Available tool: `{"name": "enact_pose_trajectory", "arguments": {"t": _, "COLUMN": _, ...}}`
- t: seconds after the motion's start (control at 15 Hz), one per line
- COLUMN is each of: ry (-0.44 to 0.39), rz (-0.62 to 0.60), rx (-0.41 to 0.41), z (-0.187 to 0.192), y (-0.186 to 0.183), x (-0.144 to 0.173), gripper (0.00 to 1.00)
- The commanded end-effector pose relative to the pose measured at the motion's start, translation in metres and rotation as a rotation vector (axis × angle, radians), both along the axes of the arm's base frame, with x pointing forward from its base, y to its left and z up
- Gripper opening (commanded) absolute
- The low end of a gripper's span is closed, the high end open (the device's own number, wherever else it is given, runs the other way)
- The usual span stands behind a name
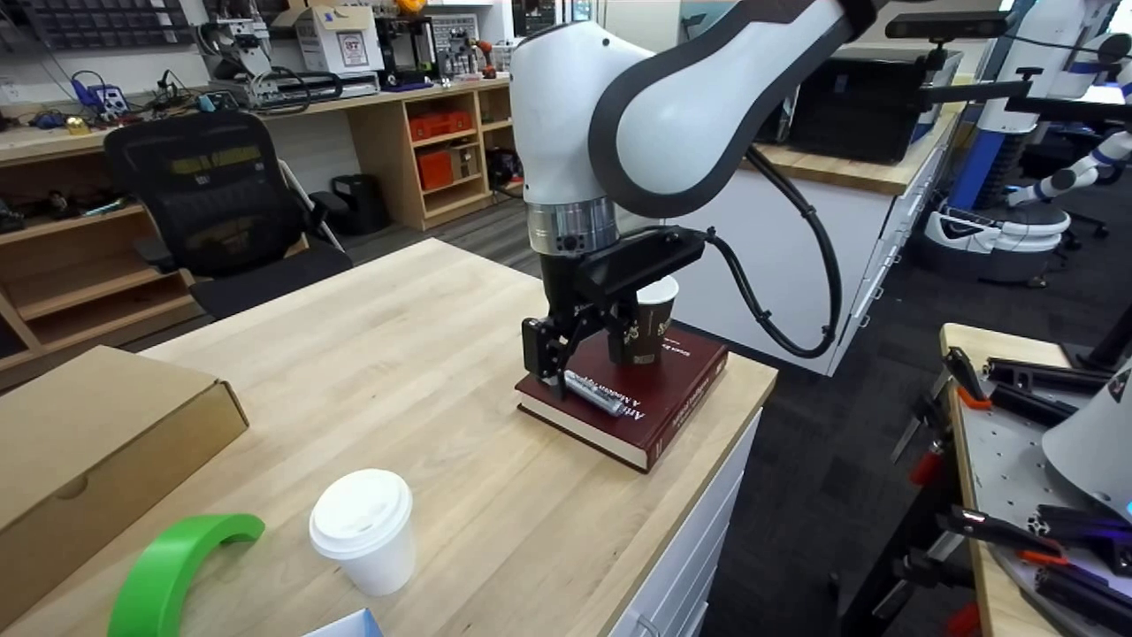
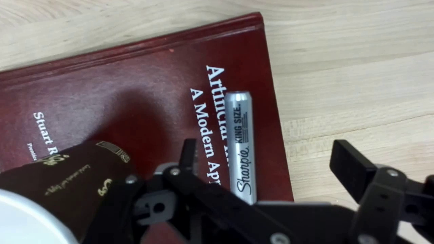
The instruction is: Put the marker in the cup
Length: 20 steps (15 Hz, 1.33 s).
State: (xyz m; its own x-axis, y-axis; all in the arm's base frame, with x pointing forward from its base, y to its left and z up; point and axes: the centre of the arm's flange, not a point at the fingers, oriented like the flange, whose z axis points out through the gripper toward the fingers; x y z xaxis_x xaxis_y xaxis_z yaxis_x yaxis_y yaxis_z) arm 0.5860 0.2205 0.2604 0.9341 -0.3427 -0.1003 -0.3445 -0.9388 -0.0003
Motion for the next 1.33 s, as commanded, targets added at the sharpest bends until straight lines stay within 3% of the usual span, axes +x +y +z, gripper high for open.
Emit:
{"name": "enact_pose_trajectory", "arguments": {"t": 0.0, "ry": -0.009, "rz": -0.039, "rx": -0.012, "z": -0.009, "y": 0.001, "x": 0.005, "gripper": 1.00}}
{"name": "enact_pose_trajectory", "arguments": {"t": 0.6, "ry": 0.025, "rz": -0.027, "rx": -0.011, "z": -0.032, "y": -0.002, "x": -0.001, "gripper": 1.00}}
{"name": "enact_pose_trajectory", "arguments": {"t": 0.67, "ry": 0.027, "rz": -0.027, "rx": -0.010, "z": -0.033, "y": -0.002, "x": -0.002, "gripper": 0.91}}
{"name": "enact_pose_trajectory", "arguments": {"t": 0.73, "ry": 0.029, "rz": -0.027, "rx": -0.008, "z": -0.035, "y": -0.003, "x": -0.002, "gripper": 0.74}}
{"name": "enact_pose_trajectory", "arguments": {"t": 1.27, "ry": 0.000, "rz": -0.024, "rx": 0.001, "z": -0.028, "y": -0.007, "x": -0.004, "gripper": 0.22}}
